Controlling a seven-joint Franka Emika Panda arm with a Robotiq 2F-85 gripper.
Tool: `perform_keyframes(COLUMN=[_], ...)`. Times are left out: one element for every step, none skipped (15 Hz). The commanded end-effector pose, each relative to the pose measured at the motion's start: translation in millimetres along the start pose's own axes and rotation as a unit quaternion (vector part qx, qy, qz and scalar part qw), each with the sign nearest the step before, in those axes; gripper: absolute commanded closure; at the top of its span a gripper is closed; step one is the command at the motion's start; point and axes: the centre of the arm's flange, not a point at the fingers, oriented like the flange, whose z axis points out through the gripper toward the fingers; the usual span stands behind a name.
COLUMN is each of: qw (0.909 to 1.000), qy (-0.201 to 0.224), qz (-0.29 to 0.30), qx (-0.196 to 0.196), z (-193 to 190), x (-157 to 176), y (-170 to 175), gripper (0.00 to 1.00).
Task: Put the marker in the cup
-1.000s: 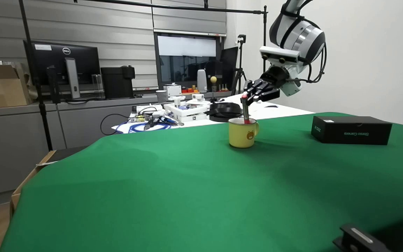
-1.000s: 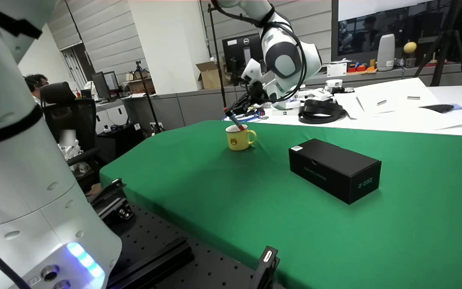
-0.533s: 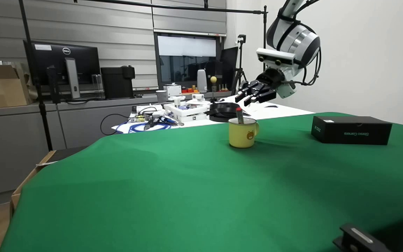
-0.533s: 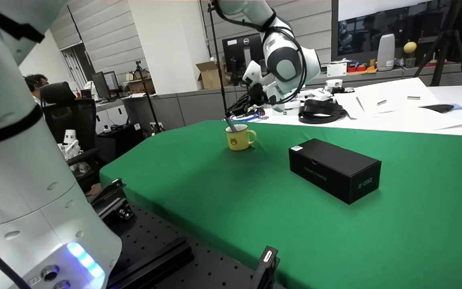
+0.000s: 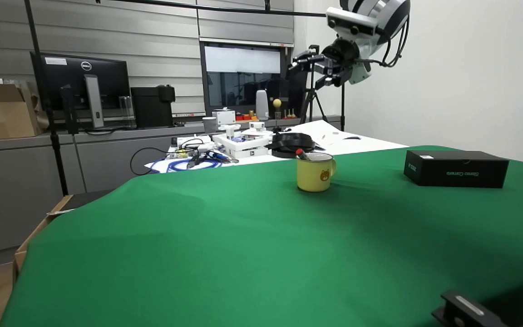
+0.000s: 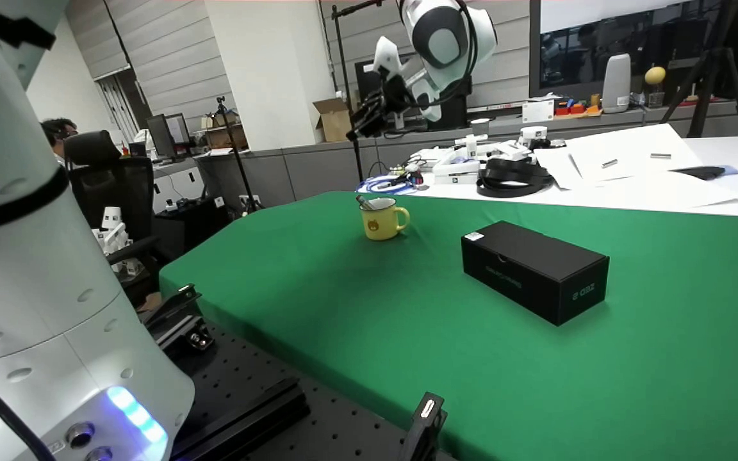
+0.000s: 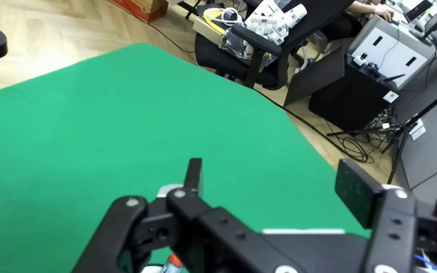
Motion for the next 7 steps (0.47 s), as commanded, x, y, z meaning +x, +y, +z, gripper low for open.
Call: perform_keyframes(qw=[0.9990,0.9977,0.9991,0.9984,0.9981,0.9979,0.9979], qy=[-0.001,-0.005,-0.001,-0.002,-0.004,-0.005,-0.006], qz=[-0.038,-0.059,-0.040,-0.050,-0.056,-0.058,-0.059], qx=[-0.021,-0.031,-0.017,-0.024,-0.026,-0.027,-0.027], z=[-0.2,4.3,-1.9,-0.1,1.9,3.6,4.7], x=[-51.0,-55.4,-38.2,-44.3,-46.9,-46.9,-45.9], y=[-4.5,-2.8,-14.2,-14.3,-13.7,-12.5,-10.9], gripper=[0.00,0.00,0.00,0.00,0.00,0.00,0.00])
